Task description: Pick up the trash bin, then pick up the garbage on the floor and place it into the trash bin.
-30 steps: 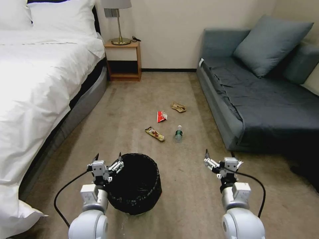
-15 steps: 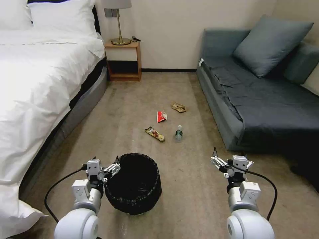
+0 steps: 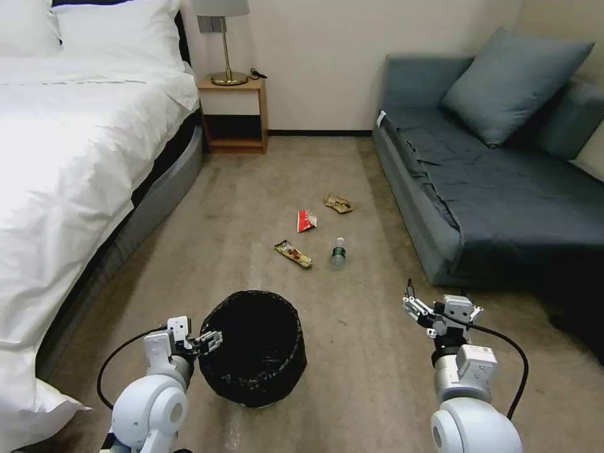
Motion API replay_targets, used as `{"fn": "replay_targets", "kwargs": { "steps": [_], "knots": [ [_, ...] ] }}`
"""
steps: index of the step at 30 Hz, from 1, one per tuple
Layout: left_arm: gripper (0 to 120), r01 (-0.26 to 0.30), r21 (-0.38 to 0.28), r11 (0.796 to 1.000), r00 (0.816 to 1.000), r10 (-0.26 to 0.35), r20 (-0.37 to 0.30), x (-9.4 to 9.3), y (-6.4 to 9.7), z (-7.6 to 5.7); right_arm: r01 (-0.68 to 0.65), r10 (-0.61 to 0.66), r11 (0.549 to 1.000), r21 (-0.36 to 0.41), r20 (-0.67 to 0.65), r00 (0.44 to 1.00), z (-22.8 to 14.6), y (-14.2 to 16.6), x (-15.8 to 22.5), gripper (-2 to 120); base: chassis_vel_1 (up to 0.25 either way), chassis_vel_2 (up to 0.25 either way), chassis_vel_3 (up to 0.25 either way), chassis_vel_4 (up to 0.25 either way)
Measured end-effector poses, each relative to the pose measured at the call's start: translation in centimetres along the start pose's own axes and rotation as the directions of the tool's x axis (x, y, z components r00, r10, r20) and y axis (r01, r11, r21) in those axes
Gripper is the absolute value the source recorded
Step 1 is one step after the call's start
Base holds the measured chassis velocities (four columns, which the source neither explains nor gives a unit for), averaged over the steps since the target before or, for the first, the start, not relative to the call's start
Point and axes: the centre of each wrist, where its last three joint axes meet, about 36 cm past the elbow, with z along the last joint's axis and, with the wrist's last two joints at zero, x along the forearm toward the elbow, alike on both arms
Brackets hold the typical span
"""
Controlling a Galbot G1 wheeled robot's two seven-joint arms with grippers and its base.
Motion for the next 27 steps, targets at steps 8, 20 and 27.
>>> {"fn": "replay_targets", "kwargs": {
  "steps": [8, 20, 27],
  "knots": [
    [99, -0.011, 0.026, 1.000, 0.999, 0.012, -0.034, -1.4, -0.3, 0.4, -0.008, 0.008, 1.000, -0.006, 0.014, 1.000, -0.3, -0.2, -0.3, 100, 0.000, 0.000, 0.000, 0.000],
    [66, -0.018, 0.053, 0.998, 0.997, 0.022, -0.072, -2.6, -0.2, 0.9, -0.015, 0.015, 1.000, -0.011, 0.016, 1.000, -0.2, -0.1, -0.8, 100, 0.000, 0.000, 0.000, 0.000],
    [37, -0.027, 0.076, 0.997, 0.996, 0.033, -0.081, -2.8, -0.1, 1.1, -0.020, 0.021, 1.000, -0.020, 0.020, 1.000, -0.3, -0.2, -0.9, 100, 0.000, 0.000, 0.000, 0.000]
  ]
}}
